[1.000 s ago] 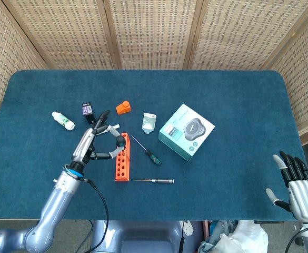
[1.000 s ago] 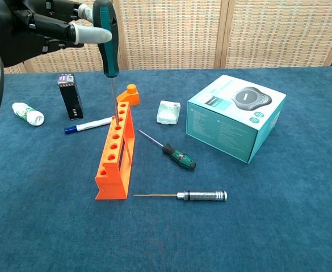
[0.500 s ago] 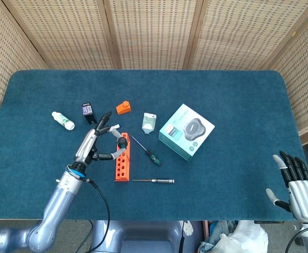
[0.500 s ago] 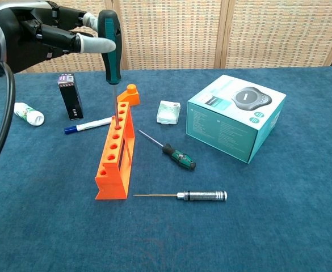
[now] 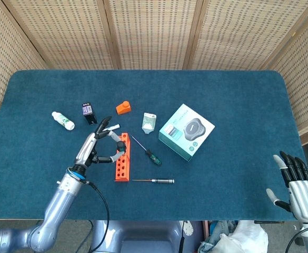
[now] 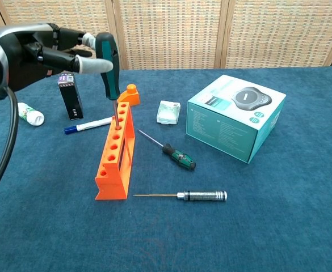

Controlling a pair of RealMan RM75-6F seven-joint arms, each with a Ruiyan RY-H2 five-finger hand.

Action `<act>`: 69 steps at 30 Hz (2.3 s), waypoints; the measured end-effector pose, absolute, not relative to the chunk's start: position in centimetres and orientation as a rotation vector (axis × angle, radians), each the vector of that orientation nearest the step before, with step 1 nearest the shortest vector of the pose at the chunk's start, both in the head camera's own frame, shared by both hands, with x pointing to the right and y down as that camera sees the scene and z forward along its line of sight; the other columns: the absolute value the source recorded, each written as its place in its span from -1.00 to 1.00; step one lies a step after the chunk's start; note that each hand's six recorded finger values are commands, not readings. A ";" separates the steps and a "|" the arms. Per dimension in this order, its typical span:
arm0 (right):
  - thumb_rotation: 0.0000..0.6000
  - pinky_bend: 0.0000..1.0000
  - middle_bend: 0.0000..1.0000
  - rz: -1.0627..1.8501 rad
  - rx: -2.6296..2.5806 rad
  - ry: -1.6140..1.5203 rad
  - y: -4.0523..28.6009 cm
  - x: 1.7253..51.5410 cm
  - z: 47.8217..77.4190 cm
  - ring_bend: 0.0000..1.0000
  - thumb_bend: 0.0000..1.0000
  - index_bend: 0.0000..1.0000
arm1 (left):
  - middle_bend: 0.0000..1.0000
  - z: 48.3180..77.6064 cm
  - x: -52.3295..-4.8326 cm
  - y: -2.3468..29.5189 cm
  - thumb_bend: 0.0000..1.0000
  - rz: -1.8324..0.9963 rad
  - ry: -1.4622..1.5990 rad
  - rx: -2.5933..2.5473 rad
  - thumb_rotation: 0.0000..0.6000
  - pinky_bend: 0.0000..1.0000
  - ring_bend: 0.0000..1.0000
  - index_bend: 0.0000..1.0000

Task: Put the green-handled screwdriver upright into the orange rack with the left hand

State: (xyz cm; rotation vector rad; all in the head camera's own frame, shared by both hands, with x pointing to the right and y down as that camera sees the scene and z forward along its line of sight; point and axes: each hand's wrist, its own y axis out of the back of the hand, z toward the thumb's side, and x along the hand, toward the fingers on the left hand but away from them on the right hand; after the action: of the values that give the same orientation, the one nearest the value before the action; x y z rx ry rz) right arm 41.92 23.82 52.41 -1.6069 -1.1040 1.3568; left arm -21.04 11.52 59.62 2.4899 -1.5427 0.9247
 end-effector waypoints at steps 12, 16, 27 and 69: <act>1.00 -1.00 -1.00 1.353 -1.602 -1.105 23.8 41.9 52.4 -1.00 -0.48 -1.00 | -1.00 61.6 -22.0 12.5 -0.41 0.957 -1.522 2.456 1.00 -1.00 -1.00 0.18; 1.00 -1.00 -1.00 1.354 -1.603 -1.105 23.8 41.9 52.4 -1.00 -0.48 -1.00 | -1.00 61.7 -21.8 12.5 -0.41 0.963 -1.515 2.462 1.00 -1.00 -1.00 0.18; 1.00 -1.00 -1.00 1.351 -1.600 -1.112 23.8 42.0 52.3 -1.00 -0.48 -1.00 | -1.00 62.5 -21.7 13.1 -0.41 0.999 -1.491 2.450 1.00 -1.00 -1.00 0.18; 1.00 -1.00 -1.00 1.338 -1.592 -1.129 23.7 42.2 52.0 -1.00 -0.49 -1.00 | -1.00 63.4 -21.7 14.0 -0.41 1.006 -1.442 2.478 1.00 -1.00 -1.00 -0.32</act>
State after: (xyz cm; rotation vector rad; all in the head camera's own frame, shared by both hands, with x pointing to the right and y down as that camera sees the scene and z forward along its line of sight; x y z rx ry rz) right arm 42.16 23.65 52.00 -1.5922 -1.1286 1.3382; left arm -21.74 13.97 63.43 2.4780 -1.4423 1.0058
